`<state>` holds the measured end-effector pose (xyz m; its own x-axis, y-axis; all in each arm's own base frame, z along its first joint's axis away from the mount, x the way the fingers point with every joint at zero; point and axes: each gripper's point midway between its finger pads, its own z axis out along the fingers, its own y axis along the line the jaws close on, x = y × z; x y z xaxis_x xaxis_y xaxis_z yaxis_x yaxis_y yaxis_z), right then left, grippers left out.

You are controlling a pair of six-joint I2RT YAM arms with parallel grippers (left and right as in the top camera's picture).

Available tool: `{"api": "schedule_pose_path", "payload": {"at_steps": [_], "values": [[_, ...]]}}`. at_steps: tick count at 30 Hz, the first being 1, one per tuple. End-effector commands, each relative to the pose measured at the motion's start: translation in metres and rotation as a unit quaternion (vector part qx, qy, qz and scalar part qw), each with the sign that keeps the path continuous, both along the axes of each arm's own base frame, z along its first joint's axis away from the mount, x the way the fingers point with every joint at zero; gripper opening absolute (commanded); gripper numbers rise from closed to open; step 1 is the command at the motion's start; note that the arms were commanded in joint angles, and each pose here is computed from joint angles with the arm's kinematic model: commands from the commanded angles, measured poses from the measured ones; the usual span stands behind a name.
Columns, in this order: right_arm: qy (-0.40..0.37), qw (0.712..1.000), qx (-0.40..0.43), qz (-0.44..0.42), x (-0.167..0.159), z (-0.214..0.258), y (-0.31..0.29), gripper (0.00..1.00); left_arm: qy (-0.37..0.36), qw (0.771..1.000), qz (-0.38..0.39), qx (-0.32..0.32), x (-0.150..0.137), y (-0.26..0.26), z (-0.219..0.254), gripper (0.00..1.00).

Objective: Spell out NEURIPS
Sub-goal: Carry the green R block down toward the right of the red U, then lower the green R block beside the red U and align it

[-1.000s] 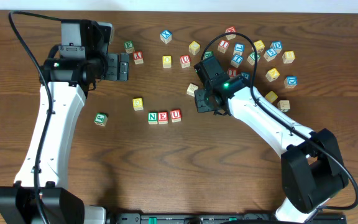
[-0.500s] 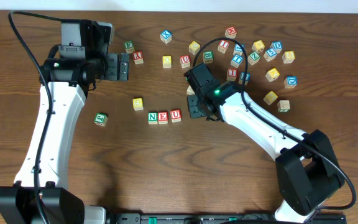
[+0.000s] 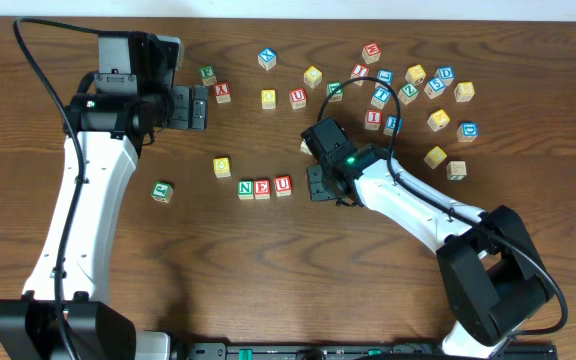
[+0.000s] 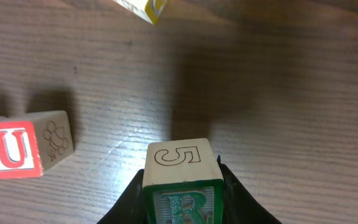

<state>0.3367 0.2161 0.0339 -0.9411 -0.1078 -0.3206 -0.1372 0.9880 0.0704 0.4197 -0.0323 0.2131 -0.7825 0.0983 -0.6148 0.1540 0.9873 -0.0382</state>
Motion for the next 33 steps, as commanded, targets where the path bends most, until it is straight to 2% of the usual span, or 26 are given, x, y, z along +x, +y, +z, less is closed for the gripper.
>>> {"api": "schedule_pose_path", "payload": {"at_steps": [1,13,20,33], "values": [[-0.001,1.0,-0.001,-0.002,-0.002,-0.004,0.005,0.17,-0.015,1.0,-0.004,0.0,0.004,0.0,0.012,0.98],[-0.016,1.0,0.008,0.021,-0.004,-0.008,0.026,0.16,-0.015,1.0,-0.004,0.0,0.004,0.0,0.012,0.98],[0.004,1.0,0.0,0.025,-0.008,-0.029,0.028,0.09,-0.015,1.0,-0.004,0.0,0.004,0.0,0.012,0.98],[-0.001,1.0,0.014,0.028,-0.005,-0.027,0.034,0.14,-0.015,1.0,-0.004,0.0,0.004,0.0,0.012,0.98]]}}
